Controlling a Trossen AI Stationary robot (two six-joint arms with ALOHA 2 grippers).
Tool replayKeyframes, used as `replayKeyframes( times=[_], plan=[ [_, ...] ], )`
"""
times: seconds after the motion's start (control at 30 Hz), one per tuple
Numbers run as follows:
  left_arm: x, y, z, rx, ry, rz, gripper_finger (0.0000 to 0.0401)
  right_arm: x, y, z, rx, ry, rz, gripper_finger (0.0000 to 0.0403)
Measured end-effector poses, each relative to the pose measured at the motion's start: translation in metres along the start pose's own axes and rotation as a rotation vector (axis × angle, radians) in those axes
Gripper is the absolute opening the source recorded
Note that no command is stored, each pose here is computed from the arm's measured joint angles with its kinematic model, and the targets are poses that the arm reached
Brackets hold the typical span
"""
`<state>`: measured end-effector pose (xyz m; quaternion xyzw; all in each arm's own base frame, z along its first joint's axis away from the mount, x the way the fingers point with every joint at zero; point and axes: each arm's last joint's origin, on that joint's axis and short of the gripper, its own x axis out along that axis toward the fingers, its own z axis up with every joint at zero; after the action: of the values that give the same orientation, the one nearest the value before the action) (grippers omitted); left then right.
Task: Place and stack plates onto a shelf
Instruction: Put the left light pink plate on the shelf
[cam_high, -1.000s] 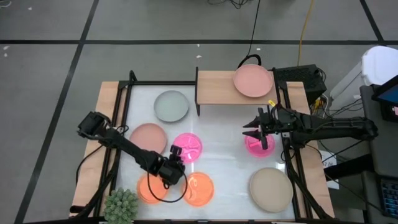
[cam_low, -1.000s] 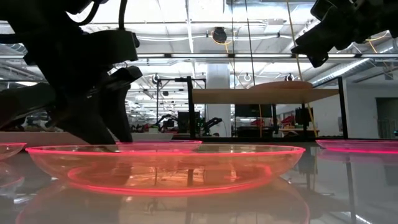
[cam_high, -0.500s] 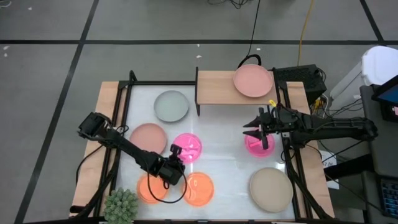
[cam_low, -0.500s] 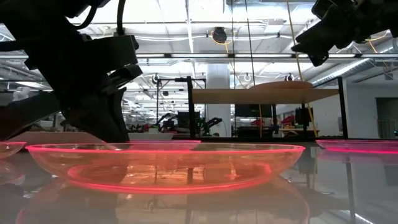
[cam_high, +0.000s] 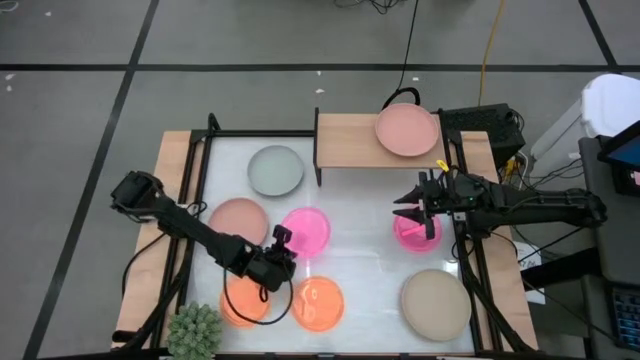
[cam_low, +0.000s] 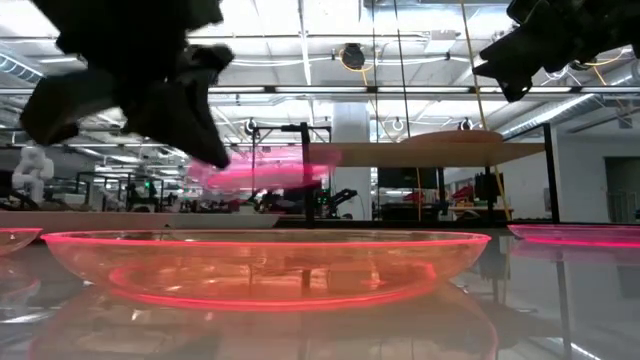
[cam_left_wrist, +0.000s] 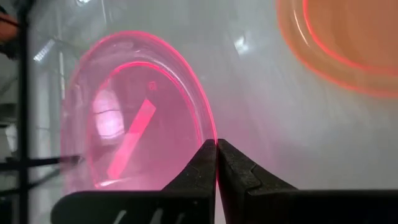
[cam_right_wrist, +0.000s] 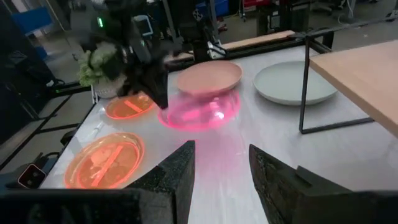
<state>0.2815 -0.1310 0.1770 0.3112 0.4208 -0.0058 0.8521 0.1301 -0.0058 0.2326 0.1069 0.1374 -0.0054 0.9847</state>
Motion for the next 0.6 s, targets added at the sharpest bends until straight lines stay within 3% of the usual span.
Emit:
replayKeyframes(
  times=[0.43,0.6],
  plan=[
    [-0.027,0.059,0.006,0.089,-0.138,0.122,0.0006,0.000,0.000,-0.010,0.011,0.109,0.034,0.0131],
    [-0.035,0.082,0.022,0.133,-0.176,0.169,0.0006,-0.001,-0.001,-0.012,0.014,0.133,0.029,0.0121]
  ],
)
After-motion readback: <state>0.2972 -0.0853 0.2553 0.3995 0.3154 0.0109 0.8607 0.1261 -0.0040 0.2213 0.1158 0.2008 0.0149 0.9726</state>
